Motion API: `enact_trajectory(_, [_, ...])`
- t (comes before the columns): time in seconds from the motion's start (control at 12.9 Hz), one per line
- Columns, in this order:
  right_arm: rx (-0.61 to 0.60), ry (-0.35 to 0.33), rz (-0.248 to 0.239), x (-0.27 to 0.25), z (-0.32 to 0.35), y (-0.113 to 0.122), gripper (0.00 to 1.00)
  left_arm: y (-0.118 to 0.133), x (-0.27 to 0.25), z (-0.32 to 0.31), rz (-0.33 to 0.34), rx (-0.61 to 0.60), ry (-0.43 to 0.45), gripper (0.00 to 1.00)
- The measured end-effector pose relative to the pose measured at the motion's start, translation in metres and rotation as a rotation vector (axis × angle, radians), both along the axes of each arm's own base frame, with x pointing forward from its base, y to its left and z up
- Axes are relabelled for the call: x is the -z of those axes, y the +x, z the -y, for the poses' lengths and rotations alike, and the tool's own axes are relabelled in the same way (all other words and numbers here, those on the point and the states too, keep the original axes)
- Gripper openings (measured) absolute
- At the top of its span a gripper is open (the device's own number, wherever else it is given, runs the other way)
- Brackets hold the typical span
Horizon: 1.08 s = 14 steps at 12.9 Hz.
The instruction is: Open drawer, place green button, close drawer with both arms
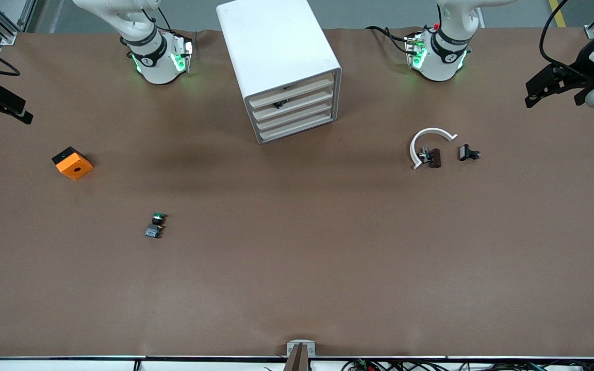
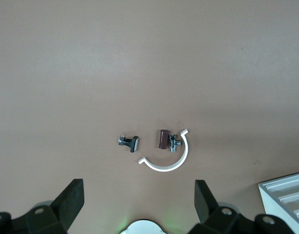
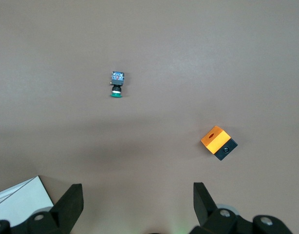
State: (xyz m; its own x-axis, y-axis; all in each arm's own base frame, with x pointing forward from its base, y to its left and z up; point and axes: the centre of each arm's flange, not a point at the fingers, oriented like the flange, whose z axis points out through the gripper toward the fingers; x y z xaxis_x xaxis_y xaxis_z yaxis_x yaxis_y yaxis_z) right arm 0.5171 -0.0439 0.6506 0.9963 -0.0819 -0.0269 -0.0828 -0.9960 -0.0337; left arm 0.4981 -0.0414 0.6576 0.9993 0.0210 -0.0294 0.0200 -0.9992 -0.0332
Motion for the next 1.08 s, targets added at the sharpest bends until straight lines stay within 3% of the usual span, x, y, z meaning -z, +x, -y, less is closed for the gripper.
enact_trajectory(0.39, [0.000,0.000,-0.001,0.000,0.000,0.000,1.00,0.004,0.004,-0.001,-0.007,-0.001,-0.001,1.00])
enact_trajectory(1.08, [0.000,0.000,-0.003,0.001,0.000,0.000,1.00,0.080,0.097,0.006,-0.125,0.011,-0.064,1.00])
